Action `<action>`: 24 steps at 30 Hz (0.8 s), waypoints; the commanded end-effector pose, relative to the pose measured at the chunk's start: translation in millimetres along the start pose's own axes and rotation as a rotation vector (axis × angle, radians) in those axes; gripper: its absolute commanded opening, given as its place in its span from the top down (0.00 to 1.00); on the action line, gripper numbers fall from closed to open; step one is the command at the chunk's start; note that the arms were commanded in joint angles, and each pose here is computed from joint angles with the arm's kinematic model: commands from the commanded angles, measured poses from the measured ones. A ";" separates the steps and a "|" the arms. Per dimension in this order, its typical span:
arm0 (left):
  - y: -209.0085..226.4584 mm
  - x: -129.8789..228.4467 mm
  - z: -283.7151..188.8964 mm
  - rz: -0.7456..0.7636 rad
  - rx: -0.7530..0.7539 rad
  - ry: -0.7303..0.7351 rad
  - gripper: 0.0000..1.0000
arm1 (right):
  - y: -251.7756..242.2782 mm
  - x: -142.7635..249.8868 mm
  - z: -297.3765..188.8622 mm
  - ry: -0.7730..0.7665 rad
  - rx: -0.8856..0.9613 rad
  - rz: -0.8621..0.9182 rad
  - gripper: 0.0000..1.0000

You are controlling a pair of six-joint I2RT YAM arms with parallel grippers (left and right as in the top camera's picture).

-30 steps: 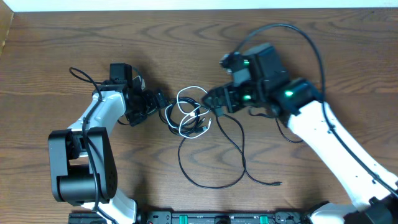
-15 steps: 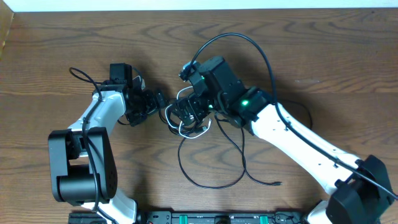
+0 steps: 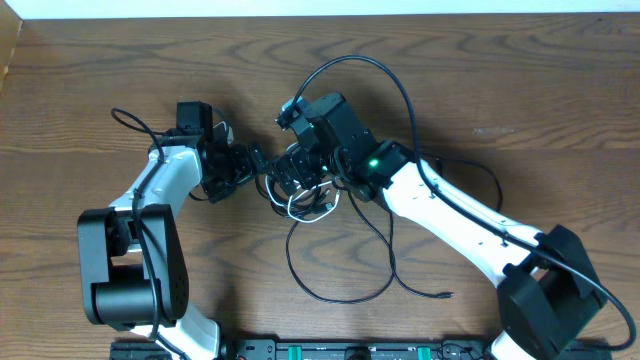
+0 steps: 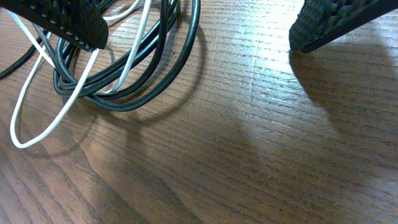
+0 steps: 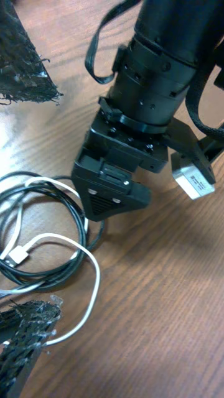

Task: Untangle cables

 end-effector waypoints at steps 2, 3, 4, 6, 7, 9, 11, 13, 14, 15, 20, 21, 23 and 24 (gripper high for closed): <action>3.8 1.5 2.2 -0.004 -0.013 0.009 0.02 | -7.4 0.2 17.2 -0.013 0.069 -0.047 0.01; 3.8 1.5 2.2 -0.004 -0.013 0.009 0.02 | -9.6 1.0 19.4 -0.013 0.085 -0.046 0.01; 3.8 1.5 2.2 -0.004 -0.013 0.009 0.02 | -12.2 3.0 22.8 -0.008 0.100 -0.044 0.01; 3.8 1.5 2.2 -0.004 -0.013 0.009 0.02 | -14.8 7.1 28.6 0.010 0.105 -0.040 0.01; 3.8 1.5 2.2 -0.004 -0.013 0.009 0.02 | -15.9 9.5 31.6 0.020 0.106 -0.038 0.02; 4.0 1.5 2.2 -0.004 -0.016 0.008 0.02 | -18.3 17.9 39.7 0.056 0.117 -0.033 0.08; 4.1 1.5 2.2 -0.004 -0.017 0.008 0.02 | -21.4 24.2 44.5 0.086 0.127 -0.027 0.10; 4.7 1.4 2.2 -0.004 -0.024 0.006 0.02 | -25.1 31.4 50.5 0.118 0.136 -0.021 0.12; 4.7 1.3 2.2 -0.004 -0.024 0.006 0.02 | -27.6 36.4 55.4 0.140 0.138 -0.016 0.14; 4.7 1.4 2.2 -0.004 -0.024 0.006 0.02 | -29.0 38.9 58.2 0.148 0.140 -0.015 0.16; 4.7 1.3 2.2 -0.004 -0.024 0.006 0.02 | -34.8 55.9 80.4 0.194 0.147 -0.015 0.35; 4.7 1.4 2.2 -0.004 -0.024 0.006 0.02 | -34.9 57.9 83.4 0.197 0.146 -0.016 0.41; 4.7 1.3 2.2 -0.004 -0.024 0.006 0.02 | -33.4 59.8 87.4 0.196 0.141 -0.022 0.55; 4.7 1.4 2.2 -0.004 -0.024 0.006 0.02 | -32.0 59.4 88.2 0.190 0.138 -0.025 0.59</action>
Point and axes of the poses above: each gripper's point midway between its finger pads, its own z axis out along the fingers, its own y axis along the line the jaws close on, x = y × z, the point moved 9 cm from there along -z, back along the fingers, and after that the axes turned 9 degrees about z, right-handed, at the moved point
